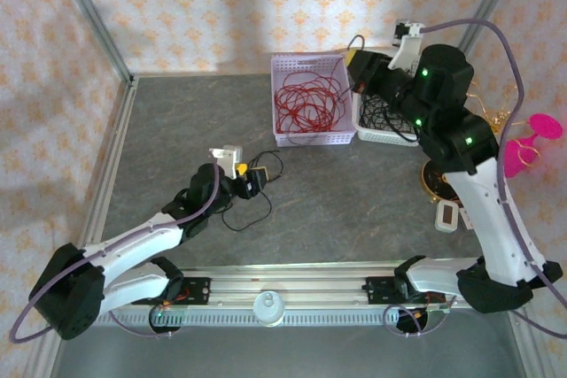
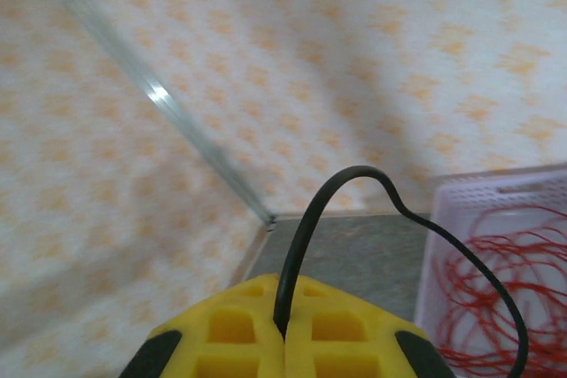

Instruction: Untangle the cables

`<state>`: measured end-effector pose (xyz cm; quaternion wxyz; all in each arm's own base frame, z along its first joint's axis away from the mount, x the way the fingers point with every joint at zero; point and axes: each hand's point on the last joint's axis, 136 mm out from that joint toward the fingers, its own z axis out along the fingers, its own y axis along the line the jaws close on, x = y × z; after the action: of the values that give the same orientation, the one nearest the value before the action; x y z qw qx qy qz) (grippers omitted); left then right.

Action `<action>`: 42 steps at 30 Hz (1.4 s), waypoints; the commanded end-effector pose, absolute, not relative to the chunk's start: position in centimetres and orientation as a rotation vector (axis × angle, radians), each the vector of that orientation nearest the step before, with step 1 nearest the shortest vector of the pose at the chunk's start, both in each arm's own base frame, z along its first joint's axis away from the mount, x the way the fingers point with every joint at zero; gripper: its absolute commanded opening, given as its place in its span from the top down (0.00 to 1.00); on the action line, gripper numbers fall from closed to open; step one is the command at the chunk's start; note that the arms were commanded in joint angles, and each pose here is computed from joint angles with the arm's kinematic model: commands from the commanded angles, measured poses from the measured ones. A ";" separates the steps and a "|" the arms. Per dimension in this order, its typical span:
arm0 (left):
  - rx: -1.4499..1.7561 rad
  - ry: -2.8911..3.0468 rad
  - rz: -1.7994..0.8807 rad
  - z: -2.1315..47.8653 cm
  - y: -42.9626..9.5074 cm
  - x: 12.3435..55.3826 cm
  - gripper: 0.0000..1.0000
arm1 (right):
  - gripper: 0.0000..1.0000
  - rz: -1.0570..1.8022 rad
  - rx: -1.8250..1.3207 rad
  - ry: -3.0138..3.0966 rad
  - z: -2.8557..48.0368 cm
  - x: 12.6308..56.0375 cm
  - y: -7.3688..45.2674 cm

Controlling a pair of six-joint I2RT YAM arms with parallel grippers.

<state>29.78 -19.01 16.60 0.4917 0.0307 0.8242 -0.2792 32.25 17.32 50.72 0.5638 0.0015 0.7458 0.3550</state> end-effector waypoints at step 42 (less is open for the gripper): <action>0.087 2.117 -0.676 14.6 -18.1 27.4 0.28 | 0.75 -0.119 0.390 2.297 15.0 56.1 1.6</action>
<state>27.40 -18.04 14.51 0.4486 0.0385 0.8516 -0.2685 54.82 1.90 13.53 0.3730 0.1485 0.9144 -0.0517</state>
